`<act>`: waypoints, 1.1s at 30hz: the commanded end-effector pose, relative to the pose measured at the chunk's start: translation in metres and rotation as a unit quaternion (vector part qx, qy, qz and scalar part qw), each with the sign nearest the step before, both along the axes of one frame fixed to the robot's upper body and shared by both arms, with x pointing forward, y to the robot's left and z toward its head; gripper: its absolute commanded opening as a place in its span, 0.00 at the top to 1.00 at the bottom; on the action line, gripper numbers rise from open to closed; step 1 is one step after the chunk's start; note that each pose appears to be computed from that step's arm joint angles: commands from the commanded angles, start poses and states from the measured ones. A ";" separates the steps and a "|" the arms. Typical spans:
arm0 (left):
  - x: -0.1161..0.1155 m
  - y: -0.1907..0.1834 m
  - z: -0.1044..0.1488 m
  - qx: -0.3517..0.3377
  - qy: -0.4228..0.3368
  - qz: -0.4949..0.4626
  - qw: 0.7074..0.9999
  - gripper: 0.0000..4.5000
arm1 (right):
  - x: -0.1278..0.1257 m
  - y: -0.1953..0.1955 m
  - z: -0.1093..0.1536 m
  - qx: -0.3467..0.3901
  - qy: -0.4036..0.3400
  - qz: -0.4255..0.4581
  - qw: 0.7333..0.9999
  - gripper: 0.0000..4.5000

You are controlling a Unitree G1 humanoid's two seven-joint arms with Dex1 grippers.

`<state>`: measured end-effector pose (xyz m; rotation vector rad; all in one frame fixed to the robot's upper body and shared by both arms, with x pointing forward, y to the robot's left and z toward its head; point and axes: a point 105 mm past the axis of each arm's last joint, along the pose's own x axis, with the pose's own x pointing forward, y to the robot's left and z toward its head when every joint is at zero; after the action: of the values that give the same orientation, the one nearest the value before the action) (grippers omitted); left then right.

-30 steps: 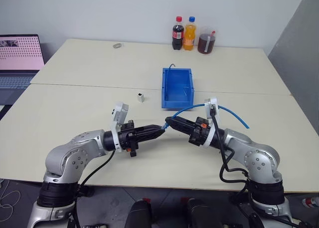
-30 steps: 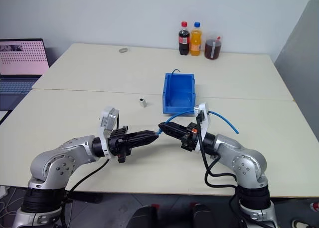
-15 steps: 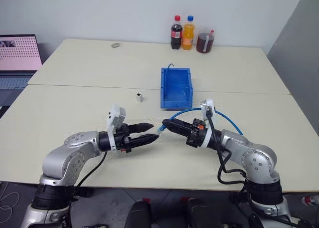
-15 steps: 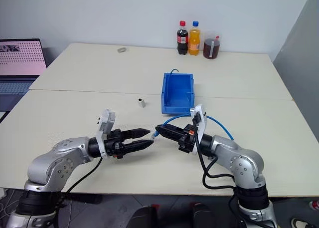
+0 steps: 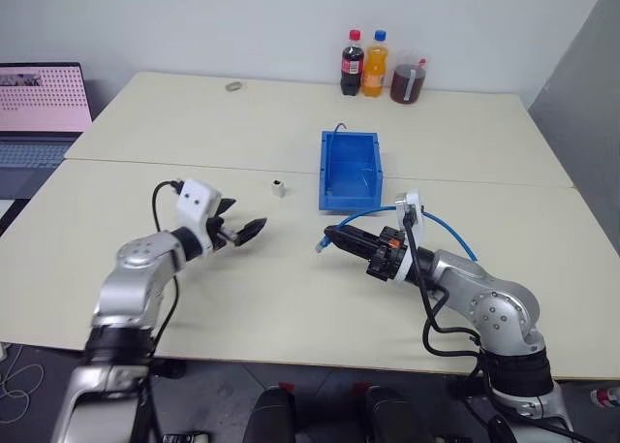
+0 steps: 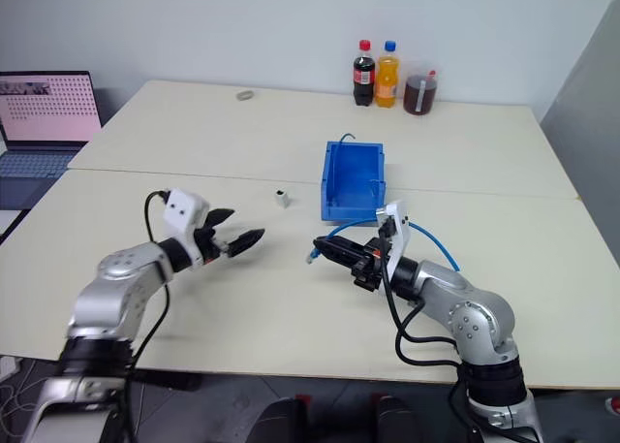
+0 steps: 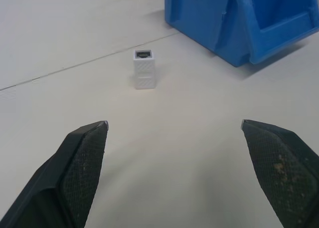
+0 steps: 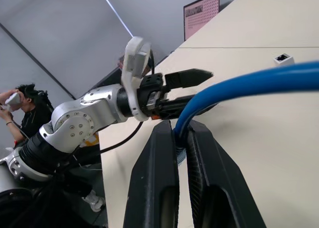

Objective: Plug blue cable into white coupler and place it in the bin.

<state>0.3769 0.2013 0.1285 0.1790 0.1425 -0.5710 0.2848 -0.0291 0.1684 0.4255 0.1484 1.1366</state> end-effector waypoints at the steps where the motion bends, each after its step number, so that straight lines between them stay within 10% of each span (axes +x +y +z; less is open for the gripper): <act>1: 0.020 -0.006 0.004 0.003 0.002 0.010 1.000 0.00 | 0.001 0.000 0.010 0.005 -0.028 -0.010 1.000 1.00; 27: 0.088 -0.046 0.006 0.024 0.042 0.056 0.997 0.00 | -0.001 0.001 0.013 -0.003 -0.035 -0.027 0.999 1.00; 33: 0.089 -0.048 0.004 0.010 0.052 0.071 0.996 0.24 | -0.001 0.001 0.012 -0.006 -0.035 -0.030 0.999 1.00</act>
<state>0.4594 0.1547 0.1130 0.1608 0.3066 -0.4539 0.2888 -0.0295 0.1674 0.3880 0.1420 1.0715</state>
